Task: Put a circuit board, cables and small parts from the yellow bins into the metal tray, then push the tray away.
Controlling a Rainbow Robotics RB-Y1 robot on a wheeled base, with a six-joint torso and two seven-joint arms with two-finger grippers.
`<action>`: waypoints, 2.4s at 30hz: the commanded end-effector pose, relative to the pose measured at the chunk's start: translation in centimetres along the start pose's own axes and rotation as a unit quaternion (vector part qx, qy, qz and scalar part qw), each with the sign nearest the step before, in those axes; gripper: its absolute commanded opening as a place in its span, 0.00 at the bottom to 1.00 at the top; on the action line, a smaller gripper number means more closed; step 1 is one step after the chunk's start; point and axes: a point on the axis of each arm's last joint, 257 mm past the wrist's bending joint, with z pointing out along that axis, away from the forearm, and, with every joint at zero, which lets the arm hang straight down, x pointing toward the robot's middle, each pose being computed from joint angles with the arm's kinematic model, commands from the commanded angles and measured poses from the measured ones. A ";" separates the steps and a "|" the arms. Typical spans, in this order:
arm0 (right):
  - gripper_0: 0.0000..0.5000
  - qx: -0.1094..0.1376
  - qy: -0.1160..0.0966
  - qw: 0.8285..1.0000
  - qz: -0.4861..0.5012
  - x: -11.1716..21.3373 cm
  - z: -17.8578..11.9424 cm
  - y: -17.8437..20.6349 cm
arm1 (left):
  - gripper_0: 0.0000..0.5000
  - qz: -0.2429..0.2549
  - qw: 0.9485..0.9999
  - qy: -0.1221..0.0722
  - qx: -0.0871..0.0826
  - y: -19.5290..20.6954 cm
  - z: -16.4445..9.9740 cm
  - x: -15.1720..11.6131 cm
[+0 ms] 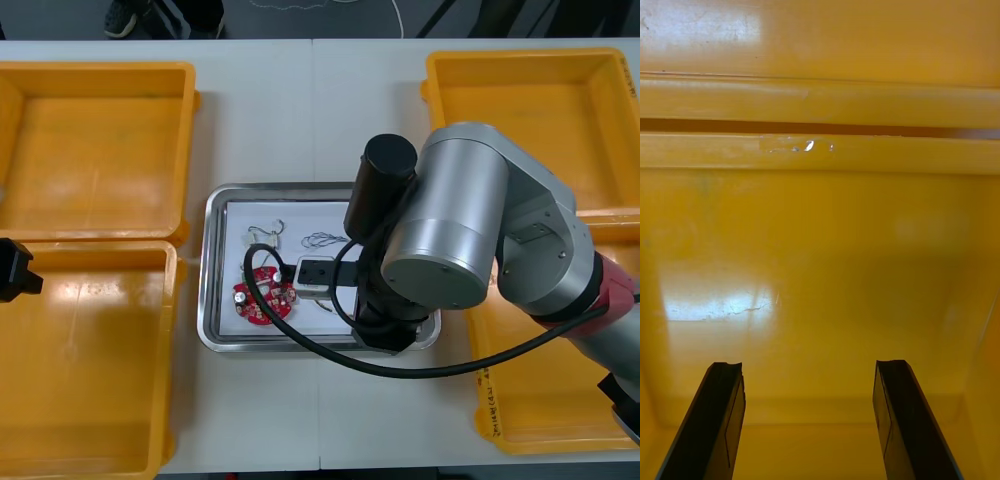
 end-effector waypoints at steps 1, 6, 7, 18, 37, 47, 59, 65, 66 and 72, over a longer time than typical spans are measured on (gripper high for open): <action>1.00 0.010 -0.016 0.998 -0.065 -3.0 -0.7 -0.1 | 1.00 0.040 0.999 0.002 -0.024 2.2 -1.0 0.3; 1.00 0.024 -0.020 0.994 -0.104 -4.4 0.1 0.6 | 1.00 0.037 0.999 0.001 -0.028 2.4 -1.0 0.2; 1.00 0.028 -0.021 0.993 -0.110 -4.7 0.4 0.7 | 1.00 0.037 0.999 0.001 -0.028 2.4 -1.0 0.2; 1.00 0.024 -0.012 0.990 -0.135 -6.4 2.1 2.2 | 1.00 0.037 0.999 0.001 -0.028 2.4 -1.0 0.2; 1.00 0.031 0.001 0.984 -0.173 -7.7 5.5 3.7 | 1.00 0.037 0.999 0.001 -0.028 2.4 -1.0 0.2; 1.00 0.026 0.007 0.984 -0.174 -8.2 6.9 4.2 | 1.00 0.037 0.999 0.001 -0.028 2.4 -1.0 0.2; 1.00 0.043 0.022 0.981 -0.185 -8.0 8.3 4.3 | 1.00 0.037 0.999 0.001 -0.028 2.4 -1.0 0.2; 1.00 0.041 0.020 0.983 -0.180 -8.1 8.9 4.3 | 1.00 0.037 0.999 0.001 -0.028 2.4 -1.0 0.2; 1.00 0.041 0.018 0.983 -0.180 -8.2 9.0 4.3 | 1.00 0.037 0.999 0.001 -0.028 2.4 -1.0 0.2; 0.39 0.044 0.019 0.983 -0.179 -8.2 9.0 4.2 | 1.00 0.037 0.999 0.001 -0.028 2.4 -1.0 0.2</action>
